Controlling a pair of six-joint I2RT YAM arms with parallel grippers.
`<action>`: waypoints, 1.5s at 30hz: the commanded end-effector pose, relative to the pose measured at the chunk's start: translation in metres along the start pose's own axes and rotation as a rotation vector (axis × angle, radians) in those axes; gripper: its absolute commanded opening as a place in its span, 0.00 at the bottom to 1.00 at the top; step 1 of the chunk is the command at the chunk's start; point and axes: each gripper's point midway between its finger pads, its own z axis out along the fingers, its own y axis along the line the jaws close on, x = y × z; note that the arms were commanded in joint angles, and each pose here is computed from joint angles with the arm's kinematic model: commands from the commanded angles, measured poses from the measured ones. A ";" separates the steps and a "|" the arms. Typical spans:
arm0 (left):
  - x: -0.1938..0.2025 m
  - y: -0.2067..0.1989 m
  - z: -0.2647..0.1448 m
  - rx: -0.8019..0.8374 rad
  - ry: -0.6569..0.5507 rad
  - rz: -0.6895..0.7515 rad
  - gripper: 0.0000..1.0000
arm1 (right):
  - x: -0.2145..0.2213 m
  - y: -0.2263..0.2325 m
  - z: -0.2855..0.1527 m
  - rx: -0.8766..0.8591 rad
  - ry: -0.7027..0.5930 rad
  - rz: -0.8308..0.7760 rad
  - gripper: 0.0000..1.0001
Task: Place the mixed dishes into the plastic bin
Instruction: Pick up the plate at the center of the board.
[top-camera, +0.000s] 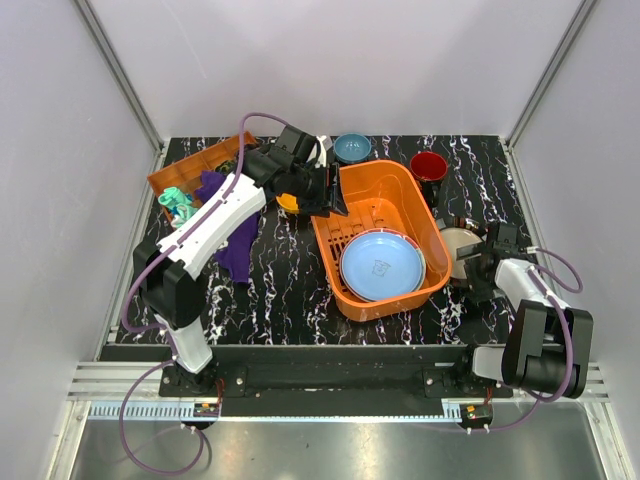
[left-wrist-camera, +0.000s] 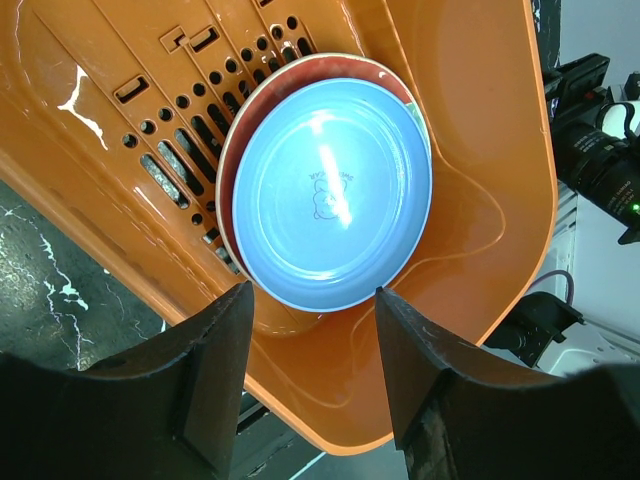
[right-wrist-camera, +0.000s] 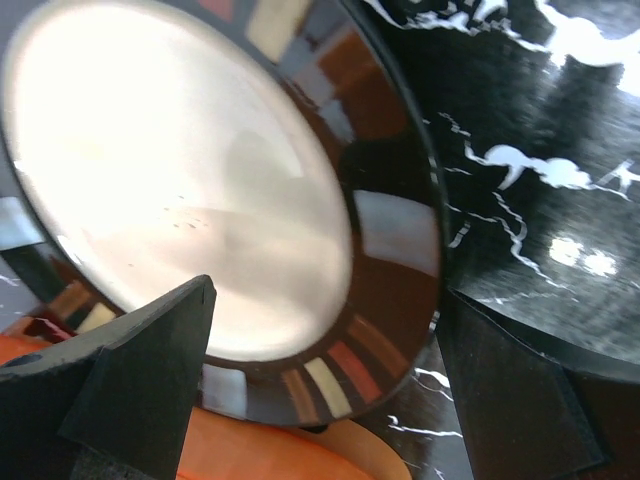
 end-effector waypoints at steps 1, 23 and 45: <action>-0.007 -0.012 -0.019 0.034 -0.060 0.034 0.55 | 0.003 -0.006 0.010 0.011 0.012 0.017 1.00; -0.009 -0.014 -0.017 0.042 -0.059 0.034 0.55 | 0.007 -0.008 0.012 -0.005 0.031 0.016 0.13; -0.028 -0.030 -0.023 0.077 -0.102 0.039 0.55 | -0.035 0.026 -0.062 -0.140 -0.111 0.006 0.00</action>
